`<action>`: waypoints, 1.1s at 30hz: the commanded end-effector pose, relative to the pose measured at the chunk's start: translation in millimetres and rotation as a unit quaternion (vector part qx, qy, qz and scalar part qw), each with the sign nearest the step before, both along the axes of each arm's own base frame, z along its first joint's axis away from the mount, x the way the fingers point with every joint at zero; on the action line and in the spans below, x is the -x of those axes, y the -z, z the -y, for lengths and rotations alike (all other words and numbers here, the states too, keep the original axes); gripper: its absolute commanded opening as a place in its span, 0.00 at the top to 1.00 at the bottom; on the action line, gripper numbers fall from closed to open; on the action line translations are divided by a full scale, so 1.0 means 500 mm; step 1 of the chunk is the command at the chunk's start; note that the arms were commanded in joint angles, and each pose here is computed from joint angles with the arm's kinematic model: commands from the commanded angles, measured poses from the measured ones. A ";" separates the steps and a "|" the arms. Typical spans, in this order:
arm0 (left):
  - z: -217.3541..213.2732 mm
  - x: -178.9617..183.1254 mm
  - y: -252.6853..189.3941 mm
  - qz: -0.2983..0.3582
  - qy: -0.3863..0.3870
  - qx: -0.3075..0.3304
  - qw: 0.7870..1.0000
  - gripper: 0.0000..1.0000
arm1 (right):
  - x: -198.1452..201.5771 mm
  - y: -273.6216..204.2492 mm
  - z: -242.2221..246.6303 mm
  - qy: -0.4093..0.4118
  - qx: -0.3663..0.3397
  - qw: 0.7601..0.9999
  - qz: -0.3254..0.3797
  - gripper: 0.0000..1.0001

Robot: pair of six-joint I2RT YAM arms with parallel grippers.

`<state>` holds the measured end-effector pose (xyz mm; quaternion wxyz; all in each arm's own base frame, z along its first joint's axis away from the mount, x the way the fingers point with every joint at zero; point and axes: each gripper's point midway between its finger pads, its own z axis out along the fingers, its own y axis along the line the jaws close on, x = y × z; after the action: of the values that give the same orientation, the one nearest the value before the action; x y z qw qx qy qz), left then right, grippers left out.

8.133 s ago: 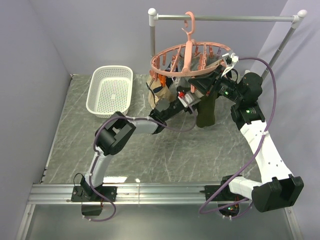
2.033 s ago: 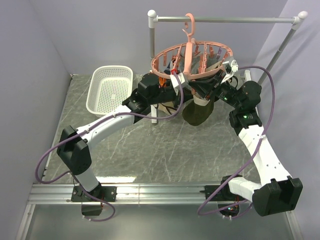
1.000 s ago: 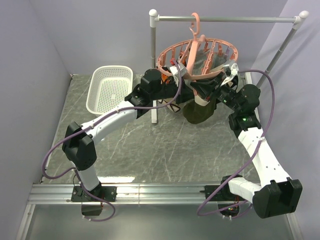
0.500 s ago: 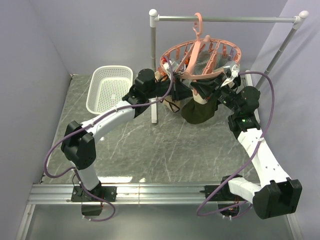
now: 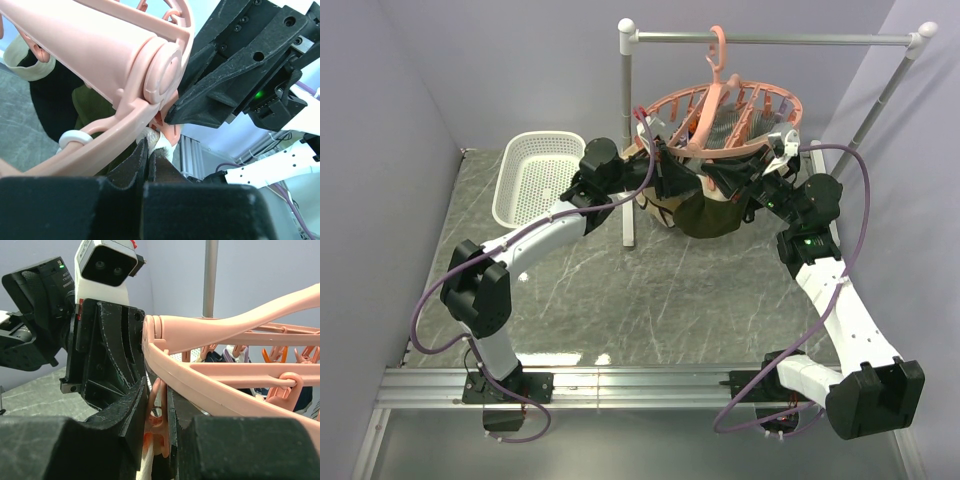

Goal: Clip the underwear to the hanger

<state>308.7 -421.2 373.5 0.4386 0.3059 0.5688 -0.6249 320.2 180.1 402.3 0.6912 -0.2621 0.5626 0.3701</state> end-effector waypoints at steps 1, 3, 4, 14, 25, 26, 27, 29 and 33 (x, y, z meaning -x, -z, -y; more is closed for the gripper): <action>-0.021 0.044 -0.093 0.044 0.026 0.052 0.997 1.00 | 0.064 -0.004 -0.037 -0.075 0.020 0.997 0.030 1.00; -0.022 0.048 -0.097 0.046 0.029 0.054 0.997 1.00 | 0.067 -0.001 -0.037 -0.080 0.023 0.996 0.028 1.00; -0.023 0.048 -0.101 0.048 0.028 0.055 0.997 1.00 | 0.068 -0.002 -0.038 -0.080 0.023 0.996 0.029 0.97; -0.022 0.044 -0.099 0.049 0.028 0.052 0.997 1.00 | 0.069 -0.001 -0.034 -0.073 0.029 0.997 0.024 0.64; -0.019 0.031 -0.074 0.046 0.012 0.032 0.998 1.00 | 0.082 -0.017 -0.029 -0.066 0.023 0.997 0.026 0.39; -0.018 0.028 -0.070 0.043 0.009 0.028 0.999 1.00 | 0.085 -0.019 -0.029 -0.066 0.023 0.997 0.027 0.38; -0.017 0.025 -0.067 0.046 0.007 0.025 0.999 1.00 | 0.084 -0.020 -0.027 -0.064 0.022 0.997 0.027 0.38; -0.017 0.018 -0.062 0.044 0.001 0.021 0.999 1.00 | 0.088 -0.020 -0.025 -0.061 0.023 0.998 0.026 0.38; -0.016 0.012 -0.052 0.041 -0.009 0.012 0.999 1.00 | 0.093 -0.023 -0.020 -0.051 0.022 0.998 0.024 0.34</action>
<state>308.4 -419.7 371.2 0.4402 0.3145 0.5651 -0.6229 293.0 187.7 398.8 0.6668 -0.2953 0.5649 0.3860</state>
